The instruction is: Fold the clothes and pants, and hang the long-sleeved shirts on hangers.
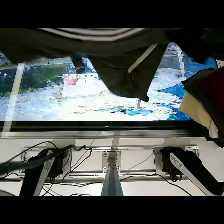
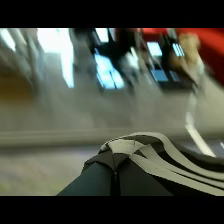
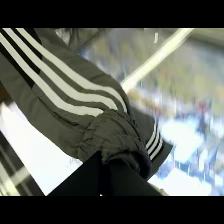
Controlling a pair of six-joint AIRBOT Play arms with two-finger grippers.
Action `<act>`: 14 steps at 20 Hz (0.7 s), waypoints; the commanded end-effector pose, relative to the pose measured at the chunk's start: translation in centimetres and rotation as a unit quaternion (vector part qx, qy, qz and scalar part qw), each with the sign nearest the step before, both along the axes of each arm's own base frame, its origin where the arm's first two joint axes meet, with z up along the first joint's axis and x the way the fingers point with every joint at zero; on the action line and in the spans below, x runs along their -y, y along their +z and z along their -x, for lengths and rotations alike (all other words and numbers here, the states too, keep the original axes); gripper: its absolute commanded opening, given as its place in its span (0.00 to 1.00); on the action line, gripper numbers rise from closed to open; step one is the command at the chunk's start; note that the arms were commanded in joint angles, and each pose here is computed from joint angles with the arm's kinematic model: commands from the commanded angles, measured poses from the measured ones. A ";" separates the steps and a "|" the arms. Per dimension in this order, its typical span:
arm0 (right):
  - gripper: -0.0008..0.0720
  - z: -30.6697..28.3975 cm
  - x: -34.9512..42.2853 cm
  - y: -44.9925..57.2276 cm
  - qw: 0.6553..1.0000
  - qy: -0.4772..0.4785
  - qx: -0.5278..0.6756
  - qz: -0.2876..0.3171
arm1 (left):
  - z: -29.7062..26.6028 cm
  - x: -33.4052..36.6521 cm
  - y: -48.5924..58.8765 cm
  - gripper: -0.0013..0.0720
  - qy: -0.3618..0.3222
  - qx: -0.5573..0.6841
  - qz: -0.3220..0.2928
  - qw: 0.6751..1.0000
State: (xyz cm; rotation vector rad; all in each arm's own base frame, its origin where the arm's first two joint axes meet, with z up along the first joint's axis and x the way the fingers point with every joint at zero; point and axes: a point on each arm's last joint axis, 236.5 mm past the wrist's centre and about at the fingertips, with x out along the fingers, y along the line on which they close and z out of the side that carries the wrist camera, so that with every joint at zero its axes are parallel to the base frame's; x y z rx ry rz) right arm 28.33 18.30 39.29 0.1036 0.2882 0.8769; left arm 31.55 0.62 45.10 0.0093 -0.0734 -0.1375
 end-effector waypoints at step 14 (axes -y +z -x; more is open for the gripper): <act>0.04 -6.3 -0.6 -10.3 0.969 -0.031 -0.230 -0.083 | -12.6 -3.4 -17.5 0.04 -0.019 -0.249 -0.085 0.965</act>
